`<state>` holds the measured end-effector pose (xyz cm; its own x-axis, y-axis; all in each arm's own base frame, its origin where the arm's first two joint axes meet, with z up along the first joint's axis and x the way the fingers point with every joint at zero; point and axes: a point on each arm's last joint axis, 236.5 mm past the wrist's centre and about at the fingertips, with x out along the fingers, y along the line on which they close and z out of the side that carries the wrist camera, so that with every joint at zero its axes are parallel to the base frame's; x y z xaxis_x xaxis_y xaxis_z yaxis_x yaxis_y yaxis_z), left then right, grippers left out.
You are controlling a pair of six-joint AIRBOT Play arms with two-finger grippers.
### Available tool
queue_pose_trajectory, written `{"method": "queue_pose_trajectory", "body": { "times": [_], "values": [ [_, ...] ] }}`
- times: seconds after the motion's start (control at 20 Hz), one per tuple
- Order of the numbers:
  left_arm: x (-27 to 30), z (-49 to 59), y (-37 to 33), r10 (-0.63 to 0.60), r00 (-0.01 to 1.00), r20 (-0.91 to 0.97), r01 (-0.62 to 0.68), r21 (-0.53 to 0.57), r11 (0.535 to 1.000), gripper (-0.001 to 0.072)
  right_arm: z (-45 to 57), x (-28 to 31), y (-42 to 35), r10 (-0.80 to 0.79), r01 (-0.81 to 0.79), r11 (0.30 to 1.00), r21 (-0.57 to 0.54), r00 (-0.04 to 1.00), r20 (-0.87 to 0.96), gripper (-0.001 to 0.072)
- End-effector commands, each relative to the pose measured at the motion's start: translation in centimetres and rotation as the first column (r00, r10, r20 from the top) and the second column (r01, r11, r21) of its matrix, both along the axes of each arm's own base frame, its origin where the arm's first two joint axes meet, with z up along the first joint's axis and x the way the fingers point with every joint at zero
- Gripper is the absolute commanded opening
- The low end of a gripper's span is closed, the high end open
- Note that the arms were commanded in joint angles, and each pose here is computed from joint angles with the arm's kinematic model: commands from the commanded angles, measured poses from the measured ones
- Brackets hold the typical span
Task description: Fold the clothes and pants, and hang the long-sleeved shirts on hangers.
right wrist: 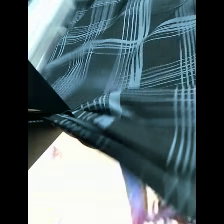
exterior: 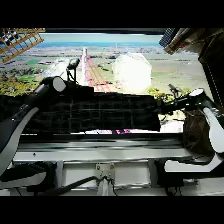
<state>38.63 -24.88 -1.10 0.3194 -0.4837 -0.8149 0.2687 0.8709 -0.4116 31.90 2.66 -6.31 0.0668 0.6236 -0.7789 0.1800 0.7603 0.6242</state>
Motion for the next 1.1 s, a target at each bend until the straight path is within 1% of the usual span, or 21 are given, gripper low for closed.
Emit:
{"method": "queue_pose_trajectory", "body": {
  "times": [0.0,0.05,0.15,0.25,0.3,0.45,0.55,0.75,0.9,1.0,1.05],
  "values": [
    [-3.3,-2.0,-4.1,-0.053,0.997,-0.061,0.05,-0.049,0.998,0.0011,3.9,0.6,-4.7,-0.13,0.131,0.986,-0.103,0.991,0.018,0.0013],
    [-4.1,-2.3,-6.1,-0.072,0.995,-0.064,0.067,-0.074,0.995,0.0011,5.1,0.9,-5.7,-0.183,0.184,0.977,-0.107,0.983,0.023,0.0013],
    [-5.9,-3.5,-10.3,-0.104,0.992,-0.067,0.095,-0.119,0.988,0.0011,7.5,0.3,-7.7,-0.234,0.23,0.966,-0.117,0.972,-0.02,0.0013],
    [-7.4,-4.3,-14.0,-0.113,0.991,-0.074,0.099,-0.169,0.981,0.0011,9.7,-1.3,-10.4,-0.245,0.227,0.953,-0.203,0.967,-0.068,0.0013],
    [-8.3,-4.6,-15.7,-0.126,0.988,-0.086,0.108,-0.19,0.976,0.0011,10.9,-1.2,-12.2,-0.296,0.275,0.927,-0.256,0.954,-0.045,0.0013],
    [-11.2,-4.8,-21.2,-0.226,0.969,-0.097,0.197,-0.244,0.95,0.0011,14.3,-1.6,-14.3,-0.303,0.281,0.899,-0.337,0.953,-0.014,0.0014],
    [-12.5,-4.7,-24.4,-0.264,0.959,-0.101,0.228,-0.279,0.933,0.0011,16.4,-1.4,-15.2,-0.313,0.298,0.878,-0.374,0.949,0.019,0.0014],
    [-13.1,-5.0,-28.8,-0.278,0.953,-0.118,0.224,-0.342,0.912,0.0011,19.2,-1.7,-15.4,-0.326,0.313,0.865,-0.393,0.945,0.036,0.0013],
    [-13.9,-6.7,-30.2,-0.309,0.939,-0.148,0.245,-0.339,0.908,0.001,21.3,-0.8,-15.3,-0.336,0.348,0.85,-0.395,0.936,0.1,0.0013],
    [-14.5,-7.8,-31.1,-0.304,0.932,-0.199,0.218,-0.362,0.906,0.001,22.9,0.3,-14.1,-0.3,0.337,0.864,-0.373,0.941,0.154,0.0013],
    [-15.1,-8.5,-31.5,-0.32,0.92,-0.227,0.222,-0.374,0.9,0.001,23.7,0.9,-13.1,-0.279,0.326,0.875,-0.359,0.944,0.177,0.0013]
  ]
}}
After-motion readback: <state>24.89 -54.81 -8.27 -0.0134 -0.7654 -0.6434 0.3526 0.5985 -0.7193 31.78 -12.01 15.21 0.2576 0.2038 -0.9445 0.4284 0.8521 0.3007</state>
